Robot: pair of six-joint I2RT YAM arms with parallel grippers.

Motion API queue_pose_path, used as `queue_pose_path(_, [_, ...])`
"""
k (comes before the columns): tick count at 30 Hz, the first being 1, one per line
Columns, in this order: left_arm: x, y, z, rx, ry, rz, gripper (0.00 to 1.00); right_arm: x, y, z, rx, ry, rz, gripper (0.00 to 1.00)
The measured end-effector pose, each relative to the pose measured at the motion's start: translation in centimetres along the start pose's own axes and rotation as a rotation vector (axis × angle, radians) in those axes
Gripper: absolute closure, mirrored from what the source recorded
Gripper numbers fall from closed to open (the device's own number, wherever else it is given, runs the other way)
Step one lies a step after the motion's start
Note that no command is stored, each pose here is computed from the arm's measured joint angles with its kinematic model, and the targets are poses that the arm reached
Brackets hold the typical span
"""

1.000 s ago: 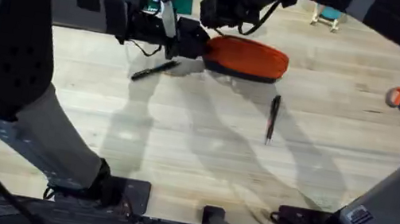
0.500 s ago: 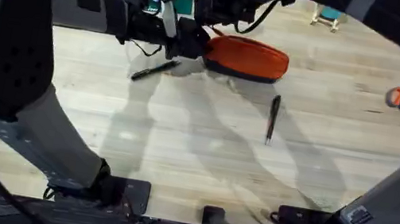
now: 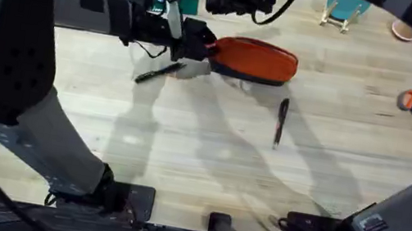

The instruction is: Unzip the bag, pick up the pens from the table one at a time and place them inside, then zip the bag closed.

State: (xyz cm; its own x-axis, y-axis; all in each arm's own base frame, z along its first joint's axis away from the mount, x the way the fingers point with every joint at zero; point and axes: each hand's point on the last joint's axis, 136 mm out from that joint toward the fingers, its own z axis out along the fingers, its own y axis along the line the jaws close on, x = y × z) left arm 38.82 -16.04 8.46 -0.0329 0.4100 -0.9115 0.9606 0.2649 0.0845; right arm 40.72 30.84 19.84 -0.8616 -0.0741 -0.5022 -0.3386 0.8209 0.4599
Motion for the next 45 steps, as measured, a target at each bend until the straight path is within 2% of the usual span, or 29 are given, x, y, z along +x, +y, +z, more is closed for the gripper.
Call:
queue_pose_path(1, [0.0,0.0,0.0,0.000,0.000,0.000,0.960,-0.1,0.1,-0.2,-0.003,-0.004,0.000,0.856])
queue_pose_path(5, [0.0,0.0,0.0,0.000,0.000,0.000,0.960,-0.4,0.0,-0.3,-0.004,-0.009,0.002,0.290])
queue_pose_path(7, [0.0,0.0,0.0,0.000,0.000,0.000,0.960,-0.4,-0.1,-0.3,-0.004,-0.009,0.002,0.044])
queue_pose_path(8, [0.0,0.0,0.0,0.000,0.000,0.000,0.960,-0.4,-0.1,-0.4,-0.004,-0.010,0.003,0.016])
queue_pose_path(19, [0.0,0.0,0.0,0.000,0.000,0.000,0.960,-0.1,-1.0,-0.5,0.014,0.007,0.022,0.006])
queue_pose_path(31, [0.0,0.0,0.0,0.000,-0.001,0.001,0.960,0.3,-7.5,-2.4,0.134,0.062,0.154,0.006])
queue_pose_path(33, [0.0,0.0,0.0,0.000,0.000,0.001,0.868,0.4,-8.2,-2.6,0.146,0.068,0.167,0.006])
queue_pose_path(38, [0.2,0.2,0.0,-0.009,0.010,0.006,0.115,0.7,-8.8,-2.9,0.158,0.081,0.183,0.006])
queue_pose_path(39, [0.2,0.2,-0.1,-0.010,0.011,0.002,0.035,0.7,-8.8,-2.9,0.159,0.081,0.185,0.005])
queue_pose_path(45, [0.8,0.9,-1.1,-0.037,0.015,-0.018,0.006,-0.2,-8.9,-5.7,0.161,0.034,0.186,0.006])
